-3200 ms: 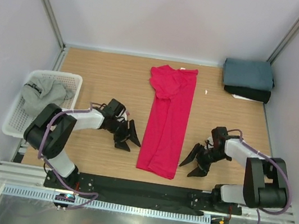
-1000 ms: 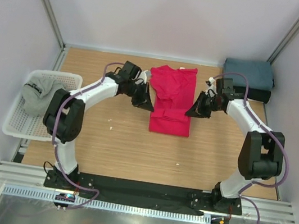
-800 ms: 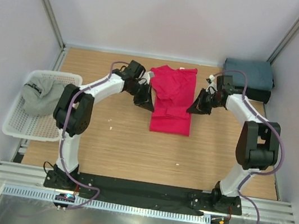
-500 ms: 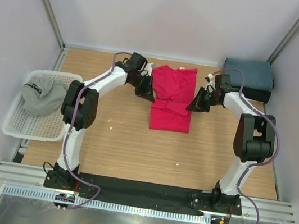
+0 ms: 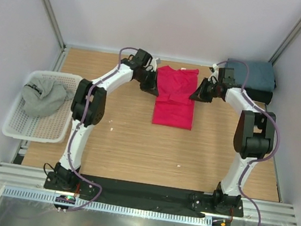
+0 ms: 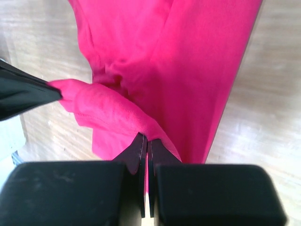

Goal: Fold and stack the t-shirts
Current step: Fold the tshirt

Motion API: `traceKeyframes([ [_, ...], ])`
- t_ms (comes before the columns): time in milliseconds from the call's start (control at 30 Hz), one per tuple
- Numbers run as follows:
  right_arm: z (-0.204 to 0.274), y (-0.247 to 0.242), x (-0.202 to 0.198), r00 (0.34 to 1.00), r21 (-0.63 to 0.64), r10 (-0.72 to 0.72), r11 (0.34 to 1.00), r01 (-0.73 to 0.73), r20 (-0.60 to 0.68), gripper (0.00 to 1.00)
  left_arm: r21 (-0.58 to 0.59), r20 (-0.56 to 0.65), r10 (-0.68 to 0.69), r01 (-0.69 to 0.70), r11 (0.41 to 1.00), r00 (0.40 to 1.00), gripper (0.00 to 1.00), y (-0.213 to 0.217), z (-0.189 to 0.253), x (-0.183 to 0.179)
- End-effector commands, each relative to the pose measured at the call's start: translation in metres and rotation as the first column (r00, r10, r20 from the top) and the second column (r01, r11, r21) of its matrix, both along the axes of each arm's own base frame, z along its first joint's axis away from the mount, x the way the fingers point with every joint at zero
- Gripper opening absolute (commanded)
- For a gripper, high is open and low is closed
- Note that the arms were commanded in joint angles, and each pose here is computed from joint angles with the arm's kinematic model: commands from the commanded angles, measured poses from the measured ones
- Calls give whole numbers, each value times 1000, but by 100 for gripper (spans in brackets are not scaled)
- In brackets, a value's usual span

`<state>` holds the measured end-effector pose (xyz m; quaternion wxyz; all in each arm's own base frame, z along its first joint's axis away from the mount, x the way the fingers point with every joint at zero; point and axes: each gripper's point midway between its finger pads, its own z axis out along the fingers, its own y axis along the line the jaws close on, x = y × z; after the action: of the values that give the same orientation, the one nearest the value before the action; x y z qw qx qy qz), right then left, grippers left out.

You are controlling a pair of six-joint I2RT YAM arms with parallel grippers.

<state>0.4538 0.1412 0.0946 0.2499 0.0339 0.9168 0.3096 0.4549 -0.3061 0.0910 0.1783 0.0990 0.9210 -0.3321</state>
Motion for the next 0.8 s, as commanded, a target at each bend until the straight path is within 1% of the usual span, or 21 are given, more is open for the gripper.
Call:
traceKeyframes([
  [0, 20, -4, 35, 992, 8, -43, 999, 42, 115, 1, 2, 87, -2, 2, 1000, 996, 0, -1, 11, 22],
  [100, 15, -2, 42, 993, 19, -57, 998, 55, 108, 1, 20, 107, 3, -5, 1000, 994, 0, -1, 4, 31],
  [267, 5, -4, 51, 991, 13, -65, 998, 64, 113, 1, 33, 159, 14, -20, 999, 987, 0, -1, 5, 47],
  [333, 5, -6, 56, 988, -12, -47, 999, 50, 145, 1, 40, 170, 25, -32, 999, 985, 8, -1, 6, 52],
  [367, 5, -10, 58, 987, -34, -52, 998, 57, 154, 2, 39, 182, 27, -35, 999, 983, 14, -1, 11, 54],
  [400, 9, -12, 60, 984, -47, -49, 997, 58, 168, 16, 50, 197, 28, -39, 998, 980, 27, 1, 13, 57],
  [433, 12, -14, 60, 982, -57, -47, 997, 58, 181, 22, 57, 205, 19, -31, 998, 978, 32, 2, 18, 56],
  [467, 23, -17, 58, 978, -69, -31, 997, 47, 208, 27, 52, 228, 8, -20, 998, 974, 37, 1, 33, 55],
  [500, 27, -22, 55, 976, -75, -32, 996, 50, 215, 32, 56, 212, -7, -6, 998, 977, 44, 3, 37, 48],
  [533, 31, -25, 50, 975, -79, -30, 996, 49, 218, 34, 57, 188, -13, 3, 998, 982, 46, 5, 36, 39],
  [567, 49, -27, 44, 969, -80, -21, 996, 42, 248, 37, 34, 200, -15, 8, 999, 980, 47, 8, 56, 30],
  [600, 49, -28, 34, 973, -58, -6, 998, 20, 232, 38, -8, 168, -10, 12, 1000, 986, 49, 5, 62, 20],
  [633, 48, -30, 21, 981, -52, 7, 999, 3, 195, 38, -10, 88, -8, 9, 1000, 996, 52, 10, 43, 1],
  [667, 58, -30, 11, 980, -47, 23, 999, -14, 198, 41, -34, 59, 1, 1, 999, 998, 54, 12, 45, -9],
  [700, 55, -30, -1, 985, -32, 40, 999, -35, 165, 43, -72, 60, 2, 2, 997, 998, 57, 11, 57, -18],
  [733, 54, -30, -11, 988, -27, 54, 998, -51, 144, 44, -91, -33, 1, -4, 996, 999, 57, 14, 39, -40],
  [767, 48, -29, -28, 992, -27, 83, 996, -81, 100, 45, -104, -60, -5, -1, 995, 998, 57, 14, 36, -49],
])
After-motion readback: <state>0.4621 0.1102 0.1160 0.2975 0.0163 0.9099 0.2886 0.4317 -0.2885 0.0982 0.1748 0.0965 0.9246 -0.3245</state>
